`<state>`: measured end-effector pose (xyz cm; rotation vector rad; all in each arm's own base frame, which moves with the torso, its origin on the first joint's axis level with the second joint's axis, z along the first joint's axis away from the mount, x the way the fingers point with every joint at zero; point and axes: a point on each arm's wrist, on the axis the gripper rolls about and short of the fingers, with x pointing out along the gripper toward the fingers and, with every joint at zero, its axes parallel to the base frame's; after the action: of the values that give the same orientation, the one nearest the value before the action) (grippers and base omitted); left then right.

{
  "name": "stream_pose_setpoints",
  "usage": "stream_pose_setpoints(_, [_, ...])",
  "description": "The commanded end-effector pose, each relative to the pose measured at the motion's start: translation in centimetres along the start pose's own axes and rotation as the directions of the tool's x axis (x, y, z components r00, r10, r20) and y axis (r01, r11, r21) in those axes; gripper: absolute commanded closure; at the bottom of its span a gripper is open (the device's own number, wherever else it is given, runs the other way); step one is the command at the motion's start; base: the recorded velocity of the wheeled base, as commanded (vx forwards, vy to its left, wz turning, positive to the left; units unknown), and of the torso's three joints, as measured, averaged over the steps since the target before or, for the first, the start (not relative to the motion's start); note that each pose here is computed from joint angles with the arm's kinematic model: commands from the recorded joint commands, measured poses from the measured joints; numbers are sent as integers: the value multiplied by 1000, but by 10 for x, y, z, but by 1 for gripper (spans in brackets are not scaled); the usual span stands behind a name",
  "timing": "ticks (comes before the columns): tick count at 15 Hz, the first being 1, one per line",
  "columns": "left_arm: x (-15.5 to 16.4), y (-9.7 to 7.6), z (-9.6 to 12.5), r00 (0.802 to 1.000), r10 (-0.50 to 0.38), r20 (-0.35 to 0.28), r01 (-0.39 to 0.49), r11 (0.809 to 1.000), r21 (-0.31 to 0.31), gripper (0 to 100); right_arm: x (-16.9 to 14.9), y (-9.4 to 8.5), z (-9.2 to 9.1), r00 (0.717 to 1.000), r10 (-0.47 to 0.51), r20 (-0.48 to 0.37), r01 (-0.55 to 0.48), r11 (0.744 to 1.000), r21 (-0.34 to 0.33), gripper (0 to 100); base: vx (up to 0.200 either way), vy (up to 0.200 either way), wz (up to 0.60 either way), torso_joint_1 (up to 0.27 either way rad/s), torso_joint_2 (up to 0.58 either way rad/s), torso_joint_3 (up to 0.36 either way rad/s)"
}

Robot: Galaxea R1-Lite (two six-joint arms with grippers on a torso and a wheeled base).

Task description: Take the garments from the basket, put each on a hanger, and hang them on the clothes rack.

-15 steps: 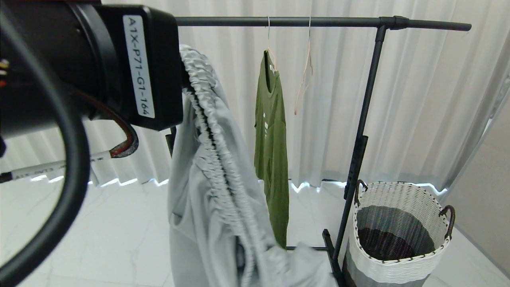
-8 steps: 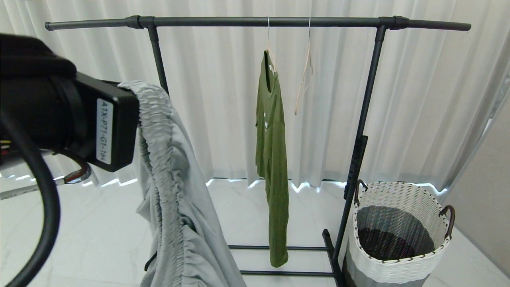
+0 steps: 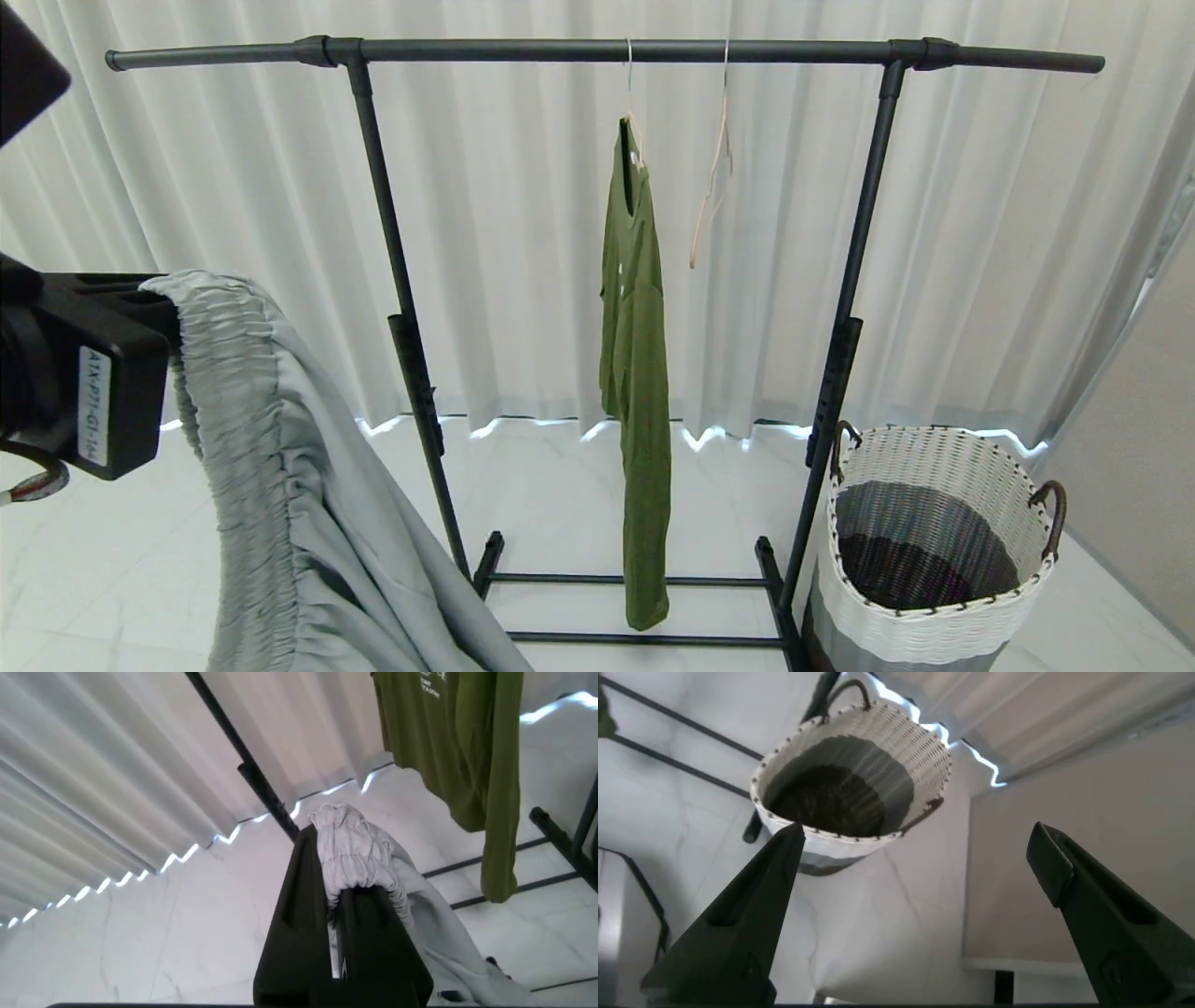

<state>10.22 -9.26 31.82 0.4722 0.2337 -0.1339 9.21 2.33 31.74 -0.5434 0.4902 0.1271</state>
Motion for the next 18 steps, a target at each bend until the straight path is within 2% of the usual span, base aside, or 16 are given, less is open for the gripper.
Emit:
stream_pose_setpoints(1, [-3,3,-1,1000,3,7,-3,1000,-8,100,-1,0,-8,1000,-18,-13,18,1000,6,0,0,200,0,7,-2,-2])
stream_pose_setpoints(9, [-2,2,-1,1000,2,4,-2,1000,-5,100,-1,1,-9,1000,-14,-13,14,1000,6,0,0,200,0,4,1,3])
stream_pose_setpoints(11, [-3,2,-2,1000,-5,6,5,1000,-5,100,1,2,-12,999,-19,-27,19,1000,-6,0,0,0,0,0,0,0])
stream_pose_setpoints(15, [-2,1,-2,1000,-28,10,28,1000,-4,100,7,12,-30,996,-64,60,70,992,-103,0,0,0,0,0,0,0])
stream_pose_setpoints(18, [-4,2,-3,1000,-27,12,27,1000,-6,100,21,20,-40,987,-89,135,104,989,-107,0,0,0,0,0,0,0])
